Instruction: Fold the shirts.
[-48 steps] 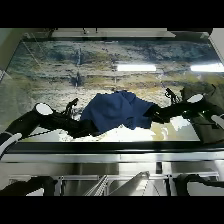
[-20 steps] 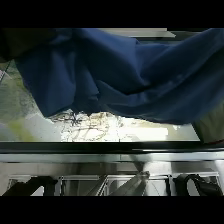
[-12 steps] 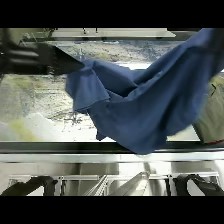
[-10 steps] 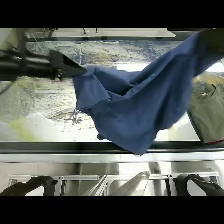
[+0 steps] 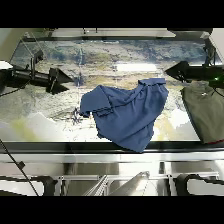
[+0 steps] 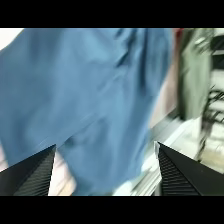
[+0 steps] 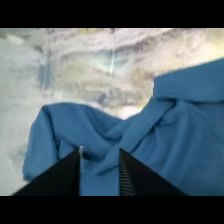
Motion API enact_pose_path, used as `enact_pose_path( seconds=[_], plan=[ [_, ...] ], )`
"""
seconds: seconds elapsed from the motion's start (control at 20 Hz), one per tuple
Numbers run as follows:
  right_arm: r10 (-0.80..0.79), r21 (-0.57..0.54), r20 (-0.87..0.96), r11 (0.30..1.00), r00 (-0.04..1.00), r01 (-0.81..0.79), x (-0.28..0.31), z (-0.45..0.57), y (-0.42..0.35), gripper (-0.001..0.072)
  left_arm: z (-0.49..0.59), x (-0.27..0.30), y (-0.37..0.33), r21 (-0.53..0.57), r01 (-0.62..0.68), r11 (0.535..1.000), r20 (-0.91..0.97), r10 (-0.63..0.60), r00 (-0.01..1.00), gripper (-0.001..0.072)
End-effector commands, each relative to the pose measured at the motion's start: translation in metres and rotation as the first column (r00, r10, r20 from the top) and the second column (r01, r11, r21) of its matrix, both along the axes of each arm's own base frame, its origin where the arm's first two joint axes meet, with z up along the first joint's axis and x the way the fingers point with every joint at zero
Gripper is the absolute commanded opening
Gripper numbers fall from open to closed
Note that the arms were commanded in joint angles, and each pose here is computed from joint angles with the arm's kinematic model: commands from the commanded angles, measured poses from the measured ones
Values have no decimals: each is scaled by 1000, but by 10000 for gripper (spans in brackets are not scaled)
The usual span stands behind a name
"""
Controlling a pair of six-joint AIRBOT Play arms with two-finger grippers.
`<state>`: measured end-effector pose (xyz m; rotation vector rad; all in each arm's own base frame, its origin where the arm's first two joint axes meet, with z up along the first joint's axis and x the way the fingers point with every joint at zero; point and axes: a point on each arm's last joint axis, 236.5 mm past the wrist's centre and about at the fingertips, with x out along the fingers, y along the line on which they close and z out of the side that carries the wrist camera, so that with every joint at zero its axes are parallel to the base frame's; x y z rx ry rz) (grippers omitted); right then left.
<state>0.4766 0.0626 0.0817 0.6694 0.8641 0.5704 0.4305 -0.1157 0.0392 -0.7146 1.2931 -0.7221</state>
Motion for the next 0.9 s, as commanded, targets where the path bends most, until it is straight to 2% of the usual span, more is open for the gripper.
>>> enact_pose_path(
  seconds=[0.0, 0.25, 0.35, 0.4, 0.5, 0.55, 0.7, 0.85],
  plan=[
    [181, 104, -124, 980, 976, -168, -56, 0, 14, 14, -43, -46, 28, 127, 119, 985, -170, -97, 981, 714],
    [213, 156, -297, 973, 931, -172, -148, -44, 40, 14, -81, -124, -7, 121, 236, 964, -313, -188, 931, 714],
    [178, 162, -349, 979, 920, -128, -182, -67, 50, 15, -96, -123, -18, 167, 205, 964, -277, -153, 949, 713],
    [172, 165, -377, 979, 910, -117, -197, -78, 54, 48, -102, -118, -22, 193, 186, 963, -248, -136, 959, 714],
    [170, 150, -445, 982, 879, -114, -226, -102, 57, 493, -110, -102, -33, 239, 158, 958, -181, -116, 977, 713],
    [169, 137, -474, 984, 864, -117, -236, -113, 57, 550, -112, -93, -38, 259, 139, 956, -142, -105, 984, 713],
    [141, 114, -497, 989, 856, -97, -241, -127, 54, 549, -110, -66, -51, 301, 90, 949, -31, -84, 996, 697],
    [118, 103, -488, 992, 865, -77, -236, -129, 52, 549, -112, -62, -62, 307, 120, 944, -26, -118, 993, 696]
  ],
)
